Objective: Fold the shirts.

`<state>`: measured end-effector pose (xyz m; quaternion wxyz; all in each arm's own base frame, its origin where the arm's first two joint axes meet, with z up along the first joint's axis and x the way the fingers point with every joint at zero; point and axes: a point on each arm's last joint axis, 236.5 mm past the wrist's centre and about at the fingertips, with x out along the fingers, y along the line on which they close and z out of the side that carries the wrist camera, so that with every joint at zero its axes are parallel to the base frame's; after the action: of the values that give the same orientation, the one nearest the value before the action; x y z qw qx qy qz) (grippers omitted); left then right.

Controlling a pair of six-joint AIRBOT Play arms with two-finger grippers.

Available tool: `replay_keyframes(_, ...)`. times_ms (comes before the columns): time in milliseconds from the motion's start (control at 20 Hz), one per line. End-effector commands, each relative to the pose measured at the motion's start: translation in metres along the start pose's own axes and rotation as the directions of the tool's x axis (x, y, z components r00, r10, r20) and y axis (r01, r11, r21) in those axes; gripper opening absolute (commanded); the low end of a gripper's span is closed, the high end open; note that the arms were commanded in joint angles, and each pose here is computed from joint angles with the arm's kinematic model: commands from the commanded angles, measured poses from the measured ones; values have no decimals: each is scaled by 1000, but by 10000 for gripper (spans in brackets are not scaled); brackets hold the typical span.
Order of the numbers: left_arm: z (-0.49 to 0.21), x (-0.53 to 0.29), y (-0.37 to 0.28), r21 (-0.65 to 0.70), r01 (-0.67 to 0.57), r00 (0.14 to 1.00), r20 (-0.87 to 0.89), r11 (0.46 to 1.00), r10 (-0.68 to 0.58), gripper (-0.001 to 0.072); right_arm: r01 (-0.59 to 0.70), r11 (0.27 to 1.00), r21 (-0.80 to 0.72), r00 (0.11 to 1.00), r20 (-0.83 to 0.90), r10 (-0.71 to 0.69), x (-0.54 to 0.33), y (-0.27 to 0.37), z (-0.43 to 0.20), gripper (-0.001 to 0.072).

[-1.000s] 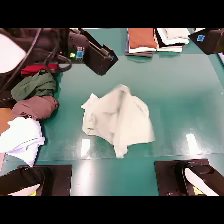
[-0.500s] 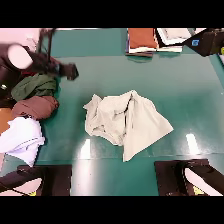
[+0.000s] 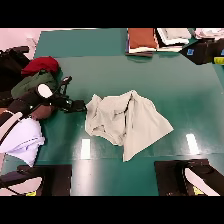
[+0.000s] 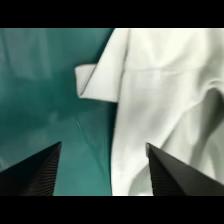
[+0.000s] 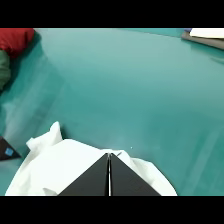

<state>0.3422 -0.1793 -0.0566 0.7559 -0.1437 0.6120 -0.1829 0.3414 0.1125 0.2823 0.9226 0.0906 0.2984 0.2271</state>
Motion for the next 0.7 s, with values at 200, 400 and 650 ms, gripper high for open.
replay_keyframes(200, -26, 39, -33, 63, 53, 997, -63, 997, -49, 536, 8, 999, 35, 999, 42, -9, -5, 0, -6, 16)
replay_keyframes(400, 4, 16, -37, 89, 55, 998, -15, 994, -54, 22, 19, 999, 37, 1000, -7, -19, -5, -4, -17, 17)
replay_keyframes(650, 84, -82, -26, 120, -2, 966, 256, 993, -29, 22, 172, 970, 170, 949, -293, -117, -3, -66, -113, 16)
